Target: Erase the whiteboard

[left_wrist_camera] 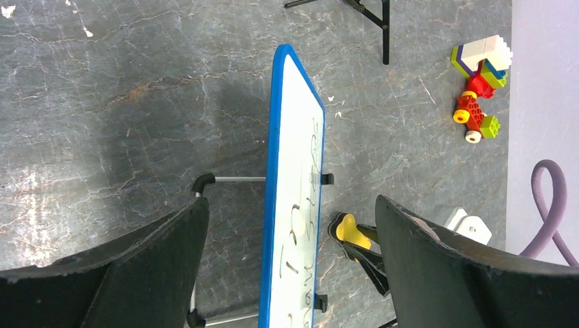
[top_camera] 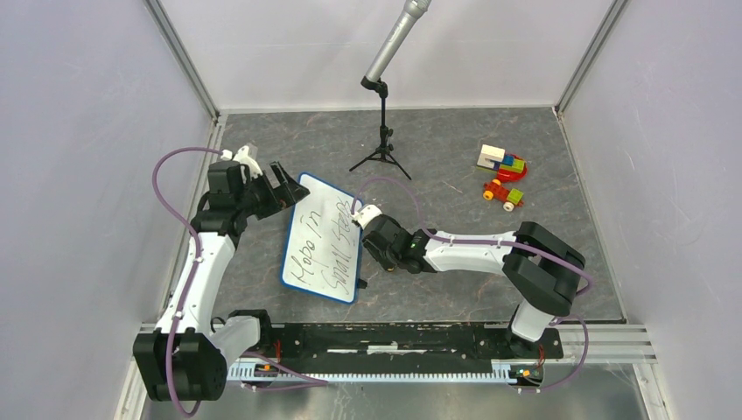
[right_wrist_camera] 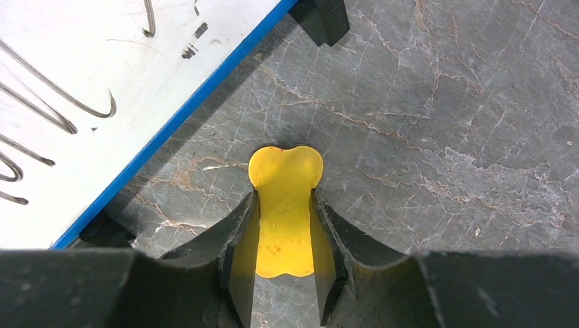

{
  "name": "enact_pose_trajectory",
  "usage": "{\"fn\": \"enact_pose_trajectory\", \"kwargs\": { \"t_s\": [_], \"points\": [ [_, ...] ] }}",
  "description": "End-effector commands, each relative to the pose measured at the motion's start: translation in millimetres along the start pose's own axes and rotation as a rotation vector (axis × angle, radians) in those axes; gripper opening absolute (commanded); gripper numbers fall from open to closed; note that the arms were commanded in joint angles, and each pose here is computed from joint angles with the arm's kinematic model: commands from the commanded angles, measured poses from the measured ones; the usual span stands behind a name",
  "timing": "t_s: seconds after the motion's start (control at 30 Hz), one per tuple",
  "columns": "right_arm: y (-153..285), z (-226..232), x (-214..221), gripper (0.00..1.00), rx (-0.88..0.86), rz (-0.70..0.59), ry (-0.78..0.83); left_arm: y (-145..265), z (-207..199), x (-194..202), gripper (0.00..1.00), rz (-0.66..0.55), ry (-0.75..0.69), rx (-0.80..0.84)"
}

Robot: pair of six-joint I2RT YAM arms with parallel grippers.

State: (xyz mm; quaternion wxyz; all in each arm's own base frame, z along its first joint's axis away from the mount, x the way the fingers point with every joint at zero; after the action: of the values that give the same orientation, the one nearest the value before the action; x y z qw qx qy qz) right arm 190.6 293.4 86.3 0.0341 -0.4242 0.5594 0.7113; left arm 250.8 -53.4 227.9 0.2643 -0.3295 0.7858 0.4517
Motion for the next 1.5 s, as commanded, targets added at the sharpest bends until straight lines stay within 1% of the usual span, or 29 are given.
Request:
{"fn": "enact_pose_trajectory", "kwargs": {
  "t_s": [0.0, 0.2, 0.43, 0.6, 0.73, 0.83, 0.87, 0.97, 1.07, 1.1, 1.2, 1.3, 1.37, 1.47],
  "points": [
    [2.0, 0.9, -5.9, 0.39, -0.014, -0.034, 0.009, -1.6, -2.0, -4.1, 0.96, -0.020, -0.065, 0.031],
    [0.0, 0.9, -1.0, 0.40, -0.020, -0.023, 0.019, -2.7, -2.8, -3.9, 0.91, -0.013, -0.066, 0.043],
    [-0.8, 1.6, 2.4, 0.41, -0.030, -0.014, 0.025, -3.7, -2.0, -3.0, 0.93, -0.008, -0.063, 0.040],
    [0.0, 1.3, 3.0, 0.43, -0.032, -0.013, 0.029, -4.7, -2.0, -2.9, 0.93, -0.002, -0.058, 0.044],
    [1.0, 0.2, 2.8, 0.43, -0.029, -0.019, 0.033, -5.9, -1.8, -2.3, 0.93, 0.003, -0.056, 0.047],
    [0.8, 0.9, 2.5, 0.37, -0.034, -0.027, 0.034, -6.9, -1.4, -2.3, 0.91, 0.006, -0.055, 0.046],
    [1.6, 1.0, 0.8, 0.32, -0.036, -0.033, 0.035, -7.8, -0.7, -1.7, 0.90, 0.011, -0.052, 0.043],
    [10.8, 1.0, -11.7, 0.27, -0.047, -0.099, 0.032, -11.0, -2.3, 2.0, 0.83, 0.042, -0.060, 0.031],
    [29.3, 2.5, -36.4, 0.24, -0.088, -0.227, 0.019, -14.6, -4.2, 3.7, 0.78, 0.062, -0.062, 0.037],
    [35.1, 5.9, -49.7, 0.22, -0.114, -0.295, 0.010, -15.4, -4.3, 3.4, 0.76, 0.065, -0.061, 0.038],
    [47.7, 9.2, -80.6, 0.18, -0.136, -0.414, -0.019, -16.8, -3.9, 2.2, 0.72, 0.067, -0.063, 0.037],
    [54.7, 19.4, -111.9, 0.17, -0.193, -0.509, -0.039, -16.6, -2.9, 1.2, 0.67, 0.063, -0.073, 0.027],
    [56.7, 29.8, -129.7, 0.17, -0.260, -0.566, -0.054, -15.6, -1.9, -1.2, 0.67, 0.062, -0.075, 0.007],
    [53.1, 45.7, -153.7, 0.17, -0.340, -0.604, -0.067, -14.3, -0.1, -8.3, 0.62, 0.073, -0.075, -0.047]
  ]
}}
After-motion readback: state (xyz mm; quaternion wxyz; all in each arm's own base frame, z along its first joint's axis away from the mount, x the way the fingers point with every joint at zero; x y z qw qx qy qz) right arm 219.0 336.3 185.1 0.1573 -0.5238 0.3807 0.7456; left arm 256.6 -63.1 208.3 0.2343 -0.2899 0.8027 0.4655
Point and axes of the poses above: each gripper's point midway between its finger pads, its own y axis back along the fingers, its own z axis along the line the jaws close on, x = y × z, the point moved 7 cm from there along y, back along the fingers, and after that the axes turned 9 degrees about -y, right-handed, at the moved point
